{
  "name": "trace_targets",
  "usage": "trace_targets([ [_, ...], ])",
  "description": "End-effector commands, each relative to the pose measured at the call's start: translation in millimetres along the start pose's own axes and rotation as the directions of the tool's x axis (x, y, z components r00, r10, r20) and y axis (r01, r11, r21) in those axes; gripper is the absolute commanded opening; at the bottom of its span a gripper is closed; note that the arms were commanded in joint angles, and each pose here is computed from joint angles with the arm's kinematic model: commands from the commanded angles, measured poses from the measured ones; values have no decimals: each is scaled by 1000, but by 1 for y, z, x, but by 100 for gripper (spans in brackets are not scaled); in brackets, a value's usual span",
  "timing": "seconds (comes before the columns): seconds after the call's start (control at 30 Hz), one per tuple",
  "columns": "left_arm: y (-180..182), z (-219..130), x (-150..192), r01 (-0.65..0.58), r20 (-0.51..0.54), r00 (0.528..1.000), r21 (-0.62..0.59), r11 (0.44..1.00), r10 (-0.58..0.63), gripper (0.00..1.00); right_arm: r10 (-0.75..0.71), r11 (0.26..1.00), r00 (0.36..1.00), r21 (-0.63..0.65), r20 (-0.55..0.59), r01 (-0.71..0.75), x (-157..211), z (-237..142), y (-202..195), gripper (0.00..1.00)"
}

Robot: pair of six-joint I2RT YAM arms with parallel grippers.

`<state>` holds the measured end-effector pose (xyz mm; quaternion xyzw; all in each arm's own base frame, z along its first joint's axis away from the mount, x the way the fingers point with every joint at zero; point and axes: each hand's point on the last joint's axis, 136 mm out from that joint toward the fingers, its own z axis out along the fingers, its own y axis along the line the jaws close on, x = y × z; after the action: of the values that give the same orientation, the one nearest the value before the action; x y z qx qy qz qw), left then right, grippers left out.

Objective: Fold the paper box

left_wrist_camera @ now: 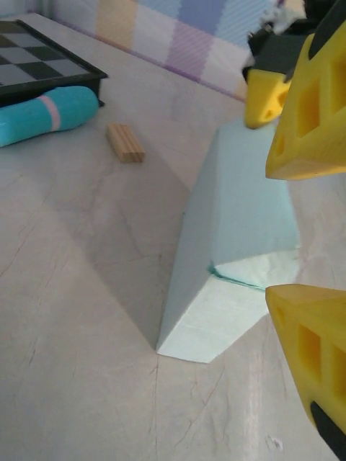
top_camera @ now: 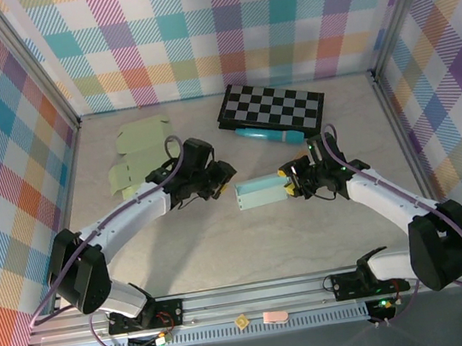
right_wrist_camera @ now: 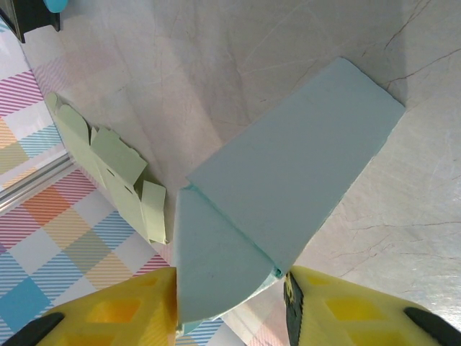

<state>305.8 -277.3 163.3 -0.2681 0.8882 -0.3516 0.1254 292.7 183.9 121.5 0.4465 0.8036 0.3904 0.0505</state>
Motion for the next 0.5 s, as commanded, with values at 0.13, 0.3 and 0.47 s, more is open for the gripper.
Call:
trace_targets([
  [0.13,-20,18,5,145,-72,988,133,981,-136,42,-5,999,1000,51,14,4,-5,5,-13,41],
  [0.3,-3,22,5,134,-73,989,77,988,-128,42,-3,998,1000,55,11,3,-5,6,-14,41],
  [0.47,8,19,5,97,-61,994,15,995,-96,41,-3,998,1000,59,12,2,-6,7,-15,40],
])
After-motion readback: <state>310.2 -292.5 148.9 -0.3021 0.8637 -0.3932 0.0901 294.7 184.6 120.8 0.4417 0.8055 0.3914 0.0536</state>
